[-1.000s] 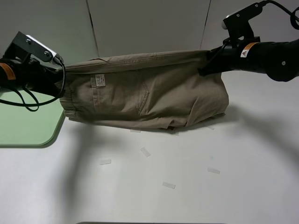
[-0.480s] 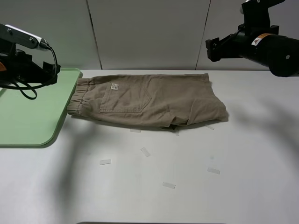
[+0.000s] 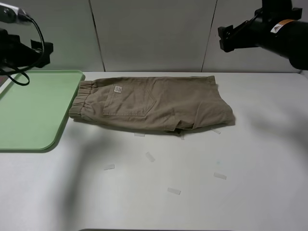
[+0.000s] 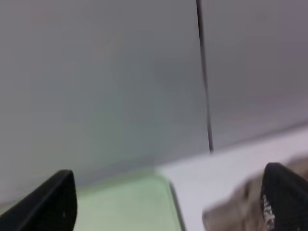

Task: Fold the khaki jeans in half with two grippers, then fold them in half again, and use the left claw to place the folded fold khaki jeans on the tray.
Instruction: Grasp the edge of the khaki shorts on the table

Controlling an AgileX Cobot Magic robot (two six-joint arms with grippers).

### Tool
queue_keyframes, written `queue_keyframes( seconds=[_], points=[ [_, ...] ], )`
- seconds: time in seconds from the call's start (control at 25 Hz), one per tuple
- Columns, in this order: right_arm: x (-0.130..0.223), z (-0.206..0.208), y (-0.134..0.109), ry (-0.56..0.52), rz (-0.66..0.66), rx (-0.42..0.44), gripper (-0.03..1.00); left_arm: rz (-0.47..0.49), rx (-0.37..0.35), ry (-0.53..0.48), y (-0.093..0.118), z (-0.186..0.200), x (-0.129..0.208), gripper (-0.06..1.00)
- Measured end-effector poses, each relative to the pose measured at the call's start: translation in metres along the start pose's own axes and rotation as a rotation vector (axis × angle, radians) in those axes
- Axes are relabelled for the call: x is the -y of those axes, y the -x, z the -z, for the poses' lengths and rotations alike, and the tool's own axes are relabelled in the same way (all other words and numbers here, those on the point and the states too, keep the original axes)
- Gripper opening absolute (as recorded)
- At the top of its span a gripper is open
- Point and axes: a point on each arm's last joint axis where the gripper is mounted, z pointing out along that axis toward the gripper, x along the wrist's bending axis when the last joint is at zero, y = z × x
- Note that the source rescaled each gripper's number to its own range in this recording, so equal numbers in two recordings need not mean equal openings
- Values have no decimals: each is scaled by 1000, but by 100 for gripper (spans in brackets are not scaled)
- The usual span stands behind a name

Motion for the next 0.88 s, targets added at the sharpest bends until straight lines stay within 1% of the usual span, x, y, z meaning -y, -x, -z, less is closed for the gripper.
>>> queue_keyframes(
  seconds=[0.2,0.36,0.44,0.56,0.64,0.76,0.88],
  points=[
    [-34,27,12,56,35,11,100,31,-31,156,-4,32,-41,75],
    [-62,55,21,107,70,23,100,19,-68,255,-6,72,-73,76],
    [-78,71,27,161,79,42,100,2,-90,286,-7,94,-87,76],
    [-97,95,34,229,80,66,100,-14,-123,283,-9,125,-102,76],
    [-107,110,38,267,77,78,100,11,-145,287,-9,146,-108,76],
    [-121,134,44,325,74,96,100,56,-179,328,-8,183,-114,76],
    [-129,152,47,347,72,100,100,76,-216,383,-6,221,-115,76]
  ],
)
